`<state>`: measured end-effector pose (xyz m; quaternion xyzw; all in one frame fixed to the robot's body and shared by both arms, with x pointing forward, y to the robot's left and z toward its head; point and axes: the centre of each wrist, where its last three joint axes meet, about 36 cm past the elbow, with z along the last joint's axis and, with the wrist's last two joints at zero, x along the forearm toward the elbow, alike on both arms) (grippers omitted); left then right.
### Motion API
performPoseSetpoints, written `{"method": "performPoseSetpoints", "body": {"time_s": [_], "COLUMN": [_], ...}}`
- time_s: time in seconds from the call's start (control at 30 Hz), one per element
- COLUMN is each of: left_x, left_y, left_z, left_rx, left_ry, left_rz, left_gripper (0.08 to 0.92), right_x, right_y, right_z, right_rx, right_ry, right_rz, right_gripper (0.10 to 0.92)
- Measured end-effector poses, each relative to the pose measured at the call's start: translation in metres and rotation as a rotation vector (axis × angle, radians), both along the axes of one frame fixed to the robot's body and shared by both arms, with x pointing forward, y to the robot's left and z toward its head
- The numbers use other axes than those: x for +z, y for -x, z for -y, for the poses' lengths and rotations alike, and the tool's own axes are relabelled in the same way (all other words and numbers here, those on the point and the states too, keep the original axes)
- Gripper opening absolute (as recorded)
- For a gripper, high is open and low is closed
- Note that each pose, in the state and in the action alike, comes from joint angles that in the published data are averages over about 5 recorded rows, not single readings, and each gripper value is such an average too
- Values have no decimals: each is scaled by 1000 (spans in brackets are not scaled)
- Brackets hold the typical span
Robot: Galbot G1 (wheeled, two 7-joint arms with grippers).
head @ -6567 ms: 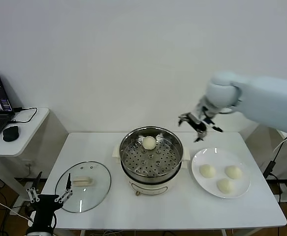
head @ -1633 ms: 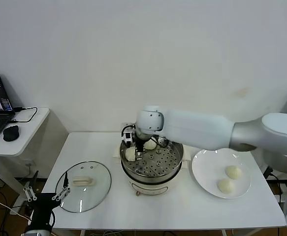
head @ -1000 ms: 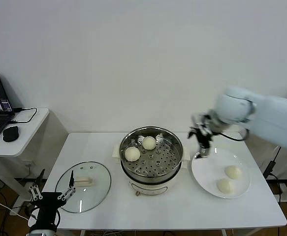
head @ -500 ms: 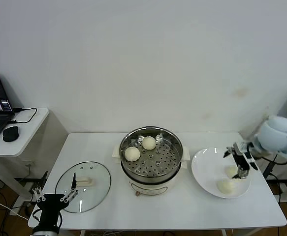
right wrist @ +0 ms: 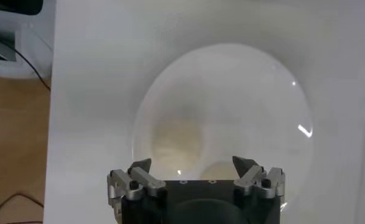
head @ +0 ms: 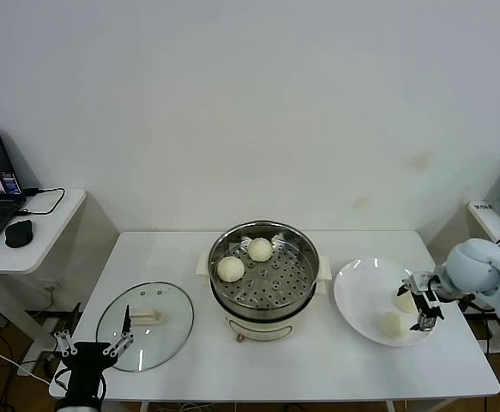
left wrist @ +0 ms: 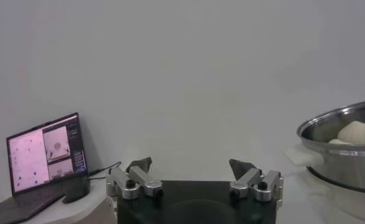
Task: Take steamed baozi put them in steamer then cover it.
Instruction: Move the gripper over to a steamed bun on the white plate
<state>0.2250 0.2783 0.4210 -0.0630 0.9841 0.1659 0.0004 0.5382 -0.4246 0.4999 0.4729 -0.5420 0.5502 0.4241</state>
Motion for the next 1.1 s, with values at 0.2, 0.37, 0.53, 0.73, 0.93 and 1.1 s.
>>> {"method": "performPoseSetpoints", "body": {"time_s": [0.2,0.37,0.53,0.73,0.93,1.1], "left_x": [0,0,-1,-1,-1,-1], "left_y": [0,0,0,0,1,1], "left_z": [0,0,0,0,0,0], "left_rx": [0,-1,-1,1,3,3], "left_ry": [-1,-2,-2,0,1,1], "left_rz": [-1,-2,-4,-3,-3,-2], "left_gripper": [823,823,823,823,823,823], "right_x": [-15,-27,-34,-40,-44,-43], "right_y": [-2,-1,-1,-2,-4,-6], "right_z": [2,2,0,-1,-3,-4], "right_rx": [-18,-27,-34,-41,-42,-42], "right_ry": [-3,-6,-8,-9,-11,-13], "right_rz": [-10,-23,-32,-37,-39,-36], "right_gripper": [823,811,766,706,647,625]}}
